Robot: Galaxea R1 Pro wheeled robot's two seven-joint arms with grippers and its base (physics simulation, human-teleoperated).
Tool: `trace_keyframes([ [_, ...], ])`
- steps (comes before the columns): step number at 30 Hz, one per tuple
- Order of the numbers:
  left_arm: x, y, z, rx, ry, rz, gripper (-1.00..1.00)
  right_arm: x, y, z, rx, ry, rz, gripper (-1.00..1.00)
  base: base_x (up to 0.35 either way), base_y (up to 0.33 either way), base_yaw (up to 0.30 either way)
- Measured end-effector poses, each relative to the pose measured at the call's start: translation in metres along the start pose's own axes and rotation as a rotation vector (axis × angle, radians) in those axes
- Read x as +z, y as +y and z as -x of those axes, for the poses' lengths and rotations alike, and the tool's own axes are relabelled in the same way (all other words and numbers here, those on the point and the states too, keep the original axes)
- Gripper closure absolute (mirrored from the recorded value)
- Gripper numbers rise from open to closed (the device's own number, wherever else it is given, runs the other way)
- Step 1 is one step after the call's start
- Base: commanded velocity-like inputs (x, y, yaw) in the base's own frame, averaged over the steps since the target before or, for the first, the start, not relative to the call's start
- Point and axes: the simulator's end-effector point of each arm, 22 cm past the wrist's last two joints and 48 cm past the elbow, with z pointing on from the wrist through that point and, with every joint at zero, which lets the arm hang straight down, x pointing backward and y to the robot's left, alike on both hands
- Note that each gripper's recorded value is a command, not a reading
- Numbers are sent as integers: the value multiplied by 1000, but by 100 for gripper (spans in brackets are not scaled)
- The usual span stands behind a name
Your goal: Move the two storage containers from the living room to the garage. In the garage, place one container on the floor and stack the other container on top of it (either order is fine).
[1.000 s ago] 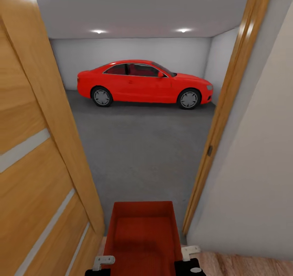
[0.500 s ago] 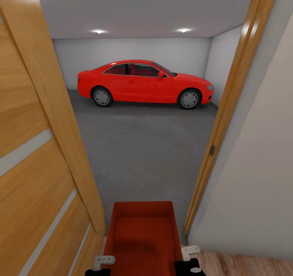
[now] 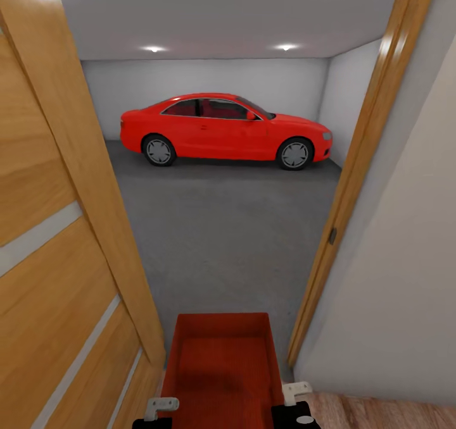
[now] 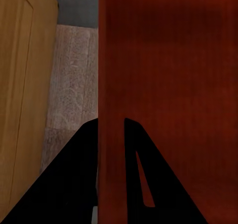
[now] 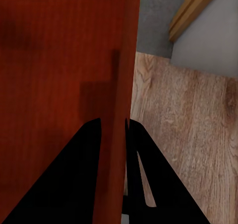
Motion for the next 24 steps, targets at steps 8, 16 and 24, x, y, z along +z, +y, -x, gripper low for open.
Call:
trace_keyframes([
  [8, 1, 2, 8, 0, -18, -3, 100, 0, 1, 6, 4, -19, -1, 100, 2, 1, 0],
  [16, 1, 2, 6, 1, -10, -3, 100, 0, 1, 4, 5, -11, -1, 100, 0, 0, 0],
  [24, 1, 2, 6, 1, -10, -3, 100, 0, 1, 4, 5, -11, -1, 100, 0, 0, 0],
])
